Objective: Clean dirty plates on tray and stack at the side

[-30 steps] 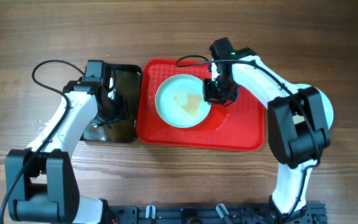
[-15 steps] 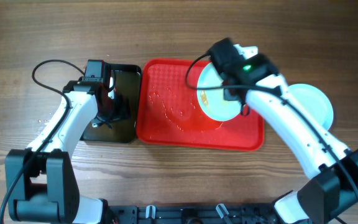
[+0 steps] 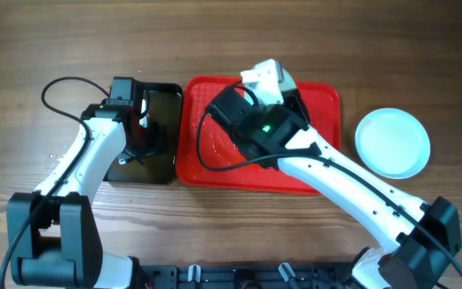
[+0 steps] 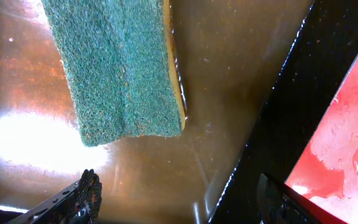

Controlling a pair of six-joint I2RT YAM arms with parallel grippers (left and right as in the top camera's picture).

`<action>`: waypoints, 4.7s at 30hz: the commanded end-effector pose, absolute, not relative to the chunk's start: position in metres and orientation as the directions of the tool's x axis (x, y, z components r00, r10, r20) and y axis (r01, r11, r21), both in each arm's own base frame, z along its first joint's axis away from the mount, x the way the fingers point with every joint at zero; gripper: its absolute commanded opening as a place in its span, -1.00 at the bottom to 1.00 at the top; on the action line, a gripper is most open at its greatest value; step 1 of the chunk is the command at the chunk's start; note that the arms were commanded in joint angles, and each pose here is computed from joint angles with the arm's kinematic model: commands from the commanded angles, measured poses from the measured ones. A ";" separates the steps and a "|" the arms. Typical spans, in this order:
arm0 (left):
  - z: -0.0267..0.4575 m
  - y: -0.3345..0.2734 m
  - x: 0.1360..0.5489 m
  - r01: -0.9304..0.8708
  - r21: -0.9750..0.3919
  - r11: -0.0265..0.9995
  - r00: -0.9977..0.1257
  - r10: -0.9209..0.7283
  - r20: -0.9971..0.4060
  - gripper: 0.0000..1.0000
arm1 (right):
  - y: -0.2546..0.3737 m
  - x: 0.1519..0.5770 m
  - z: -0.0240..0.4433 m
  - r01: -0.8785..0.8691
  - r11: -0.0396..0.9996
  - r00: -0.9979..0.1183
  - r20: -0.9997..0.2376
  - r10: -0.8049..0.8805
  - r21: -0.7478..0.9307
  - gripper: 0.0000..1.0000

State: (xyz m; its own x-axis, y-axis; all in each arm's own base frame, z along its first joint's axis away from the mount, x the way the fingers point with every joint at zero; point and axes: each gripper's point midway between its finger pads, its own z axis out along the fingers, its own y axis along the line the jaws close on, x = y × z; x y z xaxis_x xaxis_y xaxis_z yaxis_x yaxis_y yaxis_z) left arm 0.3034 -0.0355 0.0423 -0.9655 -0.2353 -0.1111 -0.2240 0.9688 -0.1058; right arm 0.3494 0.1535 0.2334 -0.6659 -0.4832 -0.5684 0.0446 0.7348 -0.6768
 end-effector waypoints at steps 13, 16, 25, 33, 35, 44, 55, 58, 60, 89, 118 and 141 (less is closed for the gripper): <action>0.050 -0.037 0.308 -0.220 -0.124 0.967 -0.963 -0.236 -0.132 0.55 | 0.159 0.365 0.183 0.006 0.982 -0.822 -0.561 -0.104 -0.191 -0.91; 0.050 -0.037 0.308 -0.221 -0.124 0.967 -0.963 -0.236 -0.132 0.54 | 0.105 0.368 0.167 0.302 0.953 -0.850 -0.453 0.268 -0.001 -0.91; 0.050 -0.037 0.308 -0.220 -0.124 0.967 -0.963 -0.236 -0.132 0.54 | -0.103 0.330 0.134 0.776 0.616 -0.597 -0.159 0.786 0.135 -0.91; 0.050 -0.037 0.308 -0.221 -0.124 0.967 -0.963 -0.237 -0.132 0.54 | -0.155 0.266 0.071 0.864 0.497 -0.494 -0.048 0.868 0.085 -0.91; 0.050 -0.037 0.308 -0.221 -0.124 0.967 -0.963 -0.237 -0.131 0.53 | -0.156 0.264 0.070 0.864 0.498 -0.496 -0.046 0.867 0.076 -0.91; 0.050 -0.037 0.308 -0.221 -0.124 0.967 -0.963 -0.237 -0.131 0.55 | -0.152 0.252 0.069 0.828 0.560 -0.560 -0.015 0.828 0.037 -0.33; 0.100 -0.032 0.342 -0.179 -0.135 0.975 -0.914 -0.215 -0.343 1.00 | -0.025 0.340 0.142 0.130 0.928 -0.892 -0.367 0.263 0.348 0.99; 0.129 -0.034 0.360 -0.085 -0.132 0.988 -0.868 -0.139 -0.477 1.00 | 0.021 0.363 0.175 -0.024 0.959 -0.837 -0.530 0.135 0.281 0.99; 0.130 -0.034 0.355 -0.084 -0.129 0.988 -0.874 -0.135 -0.468 1.00 | 0.041 0.369 0.179 -0.068 0.974 -0.821 -0.567 0.070 0.218 0.99; 0.224 -0.037 0.193 -0.001 -0.277 0.961 -0.626 -0.217 -0.749 1.00 | 0.025 0.215 0.274 -0.025 0.983 -0.508 -0.850 0.142 0.180 0.99; 0.216 -0.036 0.187 -0.012 -0.272 0.962 -0.656 -0.213 -0.724 1.00 | 0.020 0.244 0.203 -0.105 0.994 0.119 -0.992 -0.027 -0.040 1.00; 0.216 -0.036 0.187 -0.012 -0.272 0.962 -0.657 -0.213 -0.724 1.00 | 0.019 0.246 0.175 -0.105 0.994 -0.001 -1.000 0.027 0.027 0.99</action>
State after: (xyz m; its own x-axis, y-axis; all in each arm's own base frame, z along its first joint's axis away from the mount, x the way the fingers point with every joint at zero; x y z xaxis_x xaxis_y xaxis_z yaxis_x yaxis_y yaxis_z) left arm 0.1875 -0.0337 0.2162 -0.6565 -0.2212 -0.7212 -0.0268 0.9623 -0.2707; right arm 0.2465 0.0183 0.1734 -0.0097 0.0239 -0.9997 -0.0954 0.9951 0.0247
